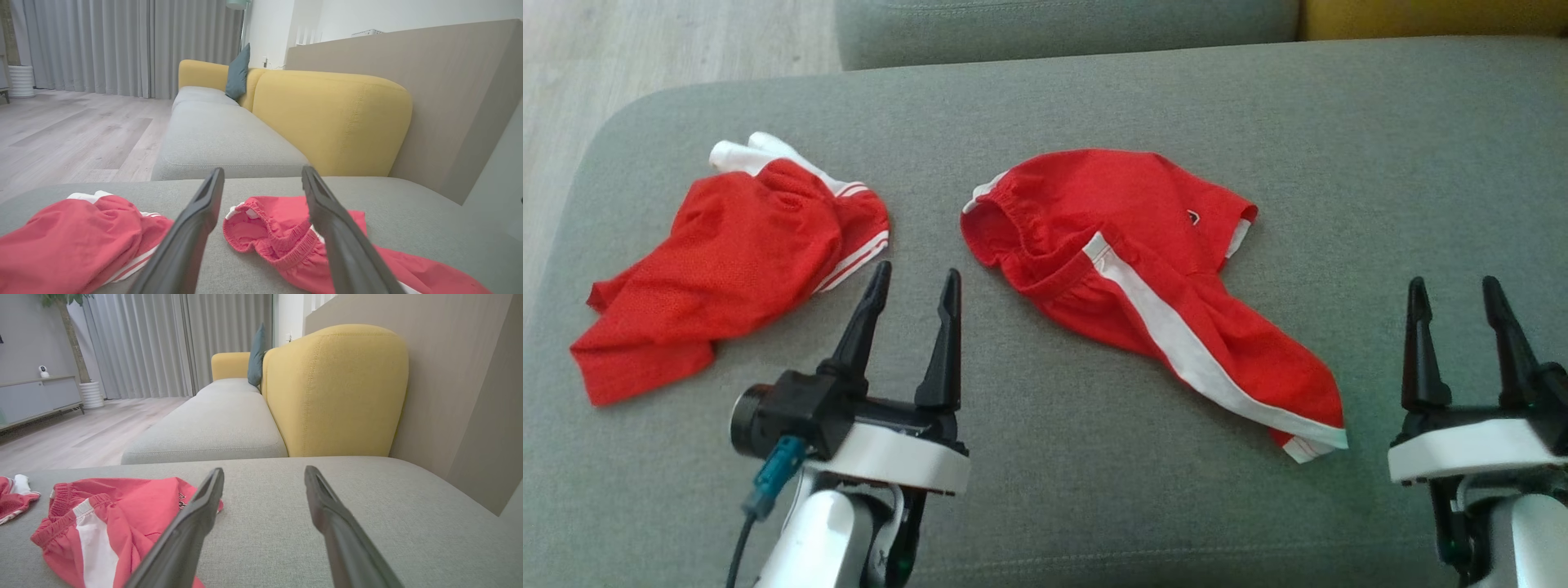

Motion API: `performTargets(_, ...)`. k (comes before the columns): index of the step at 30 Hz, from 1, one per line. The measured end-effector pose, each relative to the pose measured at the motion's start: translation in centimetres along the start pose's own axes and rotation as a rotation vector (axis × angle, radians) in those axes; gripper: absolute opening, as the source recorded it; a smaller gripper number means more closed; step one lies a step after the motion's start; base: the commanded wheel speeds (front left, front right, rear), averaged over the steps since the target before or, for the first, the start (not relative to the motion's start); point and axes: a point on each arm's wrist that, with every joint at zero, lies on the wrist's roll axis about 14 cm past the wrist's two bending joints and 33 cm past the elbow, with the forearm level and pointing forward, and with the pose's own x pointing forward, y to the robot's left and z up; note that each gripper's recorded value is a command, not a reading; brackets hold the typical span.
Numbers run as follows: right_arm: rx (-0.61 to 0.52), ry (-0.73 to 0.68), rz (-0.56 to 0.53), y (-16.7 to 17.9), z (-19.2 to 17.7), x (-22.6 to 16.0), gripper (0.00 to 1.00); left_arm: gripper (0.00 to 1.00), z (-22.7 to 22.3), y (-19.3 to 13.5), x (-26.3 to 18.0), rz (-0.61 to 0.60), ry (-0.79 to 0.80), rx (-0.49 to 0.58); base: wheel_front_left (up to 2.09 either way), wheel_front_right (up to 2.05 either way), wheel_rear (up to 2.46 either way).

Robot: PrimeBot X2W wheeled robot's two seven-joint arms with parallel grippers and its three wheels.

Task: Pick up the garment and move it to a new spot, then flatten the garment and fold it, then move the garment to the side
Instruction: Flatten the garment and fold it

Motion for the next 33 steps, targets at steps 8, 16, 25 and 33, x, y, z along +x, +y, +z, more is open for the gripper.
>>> performTargets(8, 0.023, 0.0, -0.061, -1.9, -0.5, -0.8, 1.0, 1.0, -2.1, -3.8, 0.4, -0.164, 0.062, -0.035, 0.0, 0.0, 0.0)
performTargets(16, 0.03, 0.029, -0.083, -2.6, -1.7, -1.1, 1.0, 1.0, -7.1, -7.1, 2.2, -0.342, 0.227, 0.008, 0.0, 0.0, 0.0)
performTargets(25, 0.036, 0.041, -0.133, -4.1, -2.6, -1.2, 1.0, 1.0, -11.5, -8.1, 6.2, -0.435, 0.416, 0.089, 0.0, 0.0, 0.0)
performTargets(33, 0.045, 0.056, -0.161, -4.9, -3.5, -1.5, 1.0, 1.0, -14.5, -8.4, 6.9, -0.467, 0.521, 0.103, 0.0, 0.0, 0.0)
